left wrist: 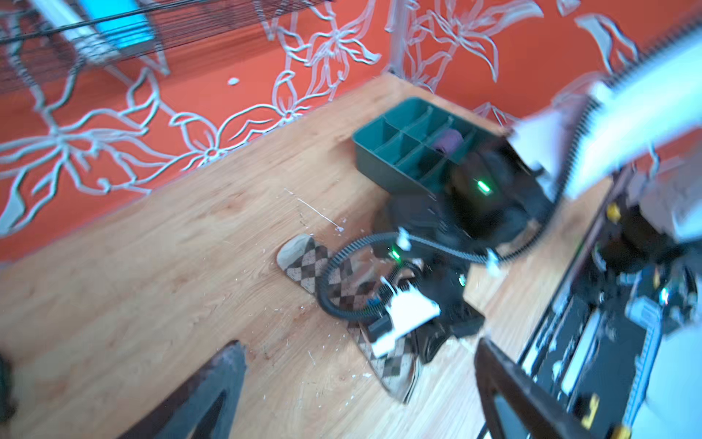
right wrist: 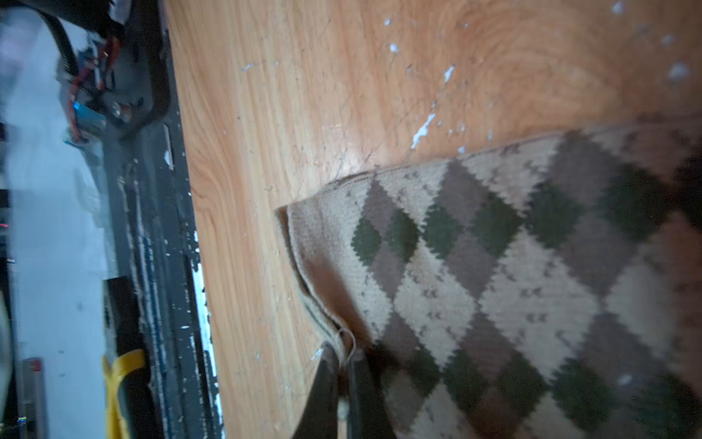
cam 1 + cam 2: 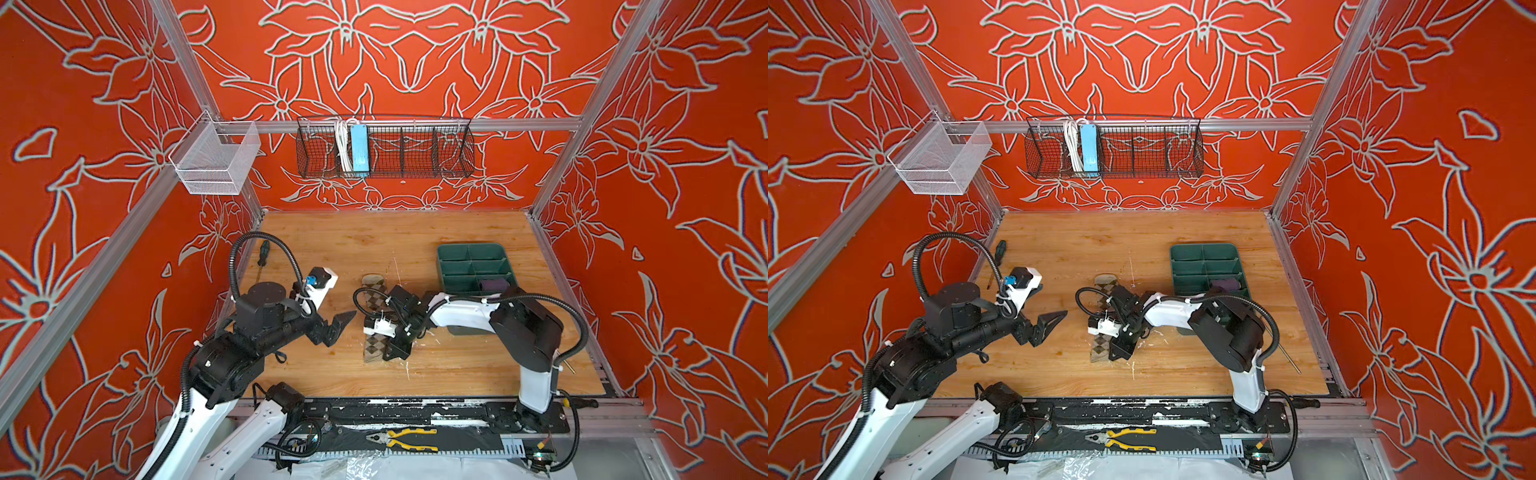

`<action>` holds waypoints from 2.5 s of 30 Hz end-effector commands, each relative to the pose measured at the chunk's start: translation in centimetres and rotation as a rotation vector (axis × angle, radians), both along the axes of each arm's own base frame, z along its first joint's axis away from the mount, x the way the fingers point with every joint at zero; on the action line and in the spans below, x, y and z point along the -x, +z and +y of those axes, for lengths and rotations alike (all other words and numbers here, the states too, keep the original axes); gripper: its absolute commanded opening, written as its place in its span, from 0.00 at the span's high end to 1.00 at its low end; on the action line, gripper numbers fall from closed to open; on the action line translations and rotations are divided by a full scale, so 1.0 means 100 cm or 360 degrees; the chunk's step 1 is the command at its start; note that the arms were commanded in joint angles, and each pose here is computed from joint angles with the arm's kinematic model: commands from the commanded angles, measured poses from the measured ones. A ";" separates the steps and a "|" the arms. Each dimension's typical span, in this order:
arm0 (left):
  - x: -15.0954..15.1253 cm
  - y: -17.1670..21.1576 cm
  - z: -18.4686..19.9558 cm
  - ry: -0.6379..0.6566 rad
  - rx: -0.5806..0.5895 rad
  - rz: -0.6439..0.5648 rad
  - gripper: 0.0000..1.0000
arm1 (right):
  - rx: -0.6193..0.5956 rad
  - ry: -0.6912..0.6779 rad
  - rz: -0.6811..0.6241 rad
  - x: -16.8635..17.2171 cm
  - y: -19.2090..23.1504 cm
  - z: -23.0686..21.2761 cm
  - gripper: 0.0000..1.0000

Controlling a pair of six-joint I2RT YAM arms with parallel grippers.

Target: Roll the socks

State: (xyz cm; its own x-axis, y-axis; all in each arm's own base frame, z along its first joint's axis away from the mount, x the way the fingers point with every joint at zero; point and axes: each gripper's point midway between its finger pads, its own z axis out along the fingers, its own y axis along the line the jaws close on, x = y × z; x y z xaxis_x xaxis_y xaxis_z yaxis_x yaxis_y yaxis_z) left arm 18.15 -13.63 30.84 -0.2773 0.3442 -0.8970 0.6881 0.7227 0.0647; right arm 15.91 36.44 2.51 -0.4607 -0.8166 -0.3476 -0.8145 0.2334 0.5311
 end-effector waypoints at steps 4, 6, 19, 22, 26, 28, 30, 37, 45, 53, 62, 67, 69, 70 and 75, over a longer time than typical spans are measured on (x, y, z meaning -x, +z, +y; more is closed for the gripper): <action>0.014 -0.079 -0.021 -0.0431 -0.0512 -0.0147 0.13 | 0.0116 -0.0187 0.0486 0.009 -0.026 -0.018 0.95; 0.015 -0.111 -0.027 -0.0515 -0.0745 -0.0180 0.13 | 0.0115 -0.0197 0.0485 0.007 -0.028 -0.018 0.95; 0.016 -0.227 -0.075 -0.0836 -0.1328 -0.0431 0.28 | 0.0132 -0.0224 0.0437 -0.001 -0.032 -0.023 0.94; 0.014 -0.239 -0.074 -0.0823 -0.1356 -0.0404 0.35 | 0.0126 -0.0219 0.0430 -0.001 -0.033 -0.024 0.94; 0.014 -0.248 -0.074 -0.0833 -0.1378 -0.0384 0.41 | 0.0126 -0.0216 0.0425 -0.001 -0.036 -0.025 0.94; 0.016 -0.253 -0.074 -0.0815 -0.1355 -0.0322 0.43 | 0.0126 -0.0217 0.0425 -0.001 -0.037 -0.026 0.94; 0.021 -0.259 -0.075 -0.0851 -0.1354 -0.0259 0.45 | 0.0128 -0.0216 0.0423 -0.001 -0.038 -0.027 0.94; 0.018 -0.277 -0.084 -0.0847 -0.1347 -0.0157 0.59 | 0.0147 -0.0217 0.0401 -0.001 -0.039 -0.031 0.94; 0.007 -0.274 -0.079 -0.0750 -0.1294 -0.0087 0.83 | 0.0156 -0.0227 0.0363 -0.001 -0.037 -0.036 0.93; 0.007 -0.273 -0.075 -0.0797 -0.1205 0.0062 1.00 | 0.0139 -0.0302 0.0238 -0.013 -0.026 -0.044 0.78; 0.010 -0.278 -0.074 -0.0920 -0.1132 0.0404 1.00 | 0.0136 -0.0710 -0.0306 -0.077 0.026 -0.076 0.55; 0.015 -0.284 -0.076 -0.0958 -0.1124 0.0589 1.00 | 0.0112 -0.1109 -0.0792 -0.126 0.095 -0.120 0.55; 0.015 -0.285 -0.077 -0.0959 -0.1115 0.0627 1.00 | 0.0000 -0.1230 -0.1015 -0.134 0.135 -0.133 0.55; 0.016 -0.284 -0.078 -0.0959 -0.1107 0.0647 1.00 | -0.0081 -0.1295 -0.1132 -0.136 0.157 -0.142 0.56; 0.018 -0.281 -0.079 -0.0979 -0.1004 0.0772 1.00 | -0.0633 -0.1218 -0.1653 -0.105 0.239 -0.162 0.60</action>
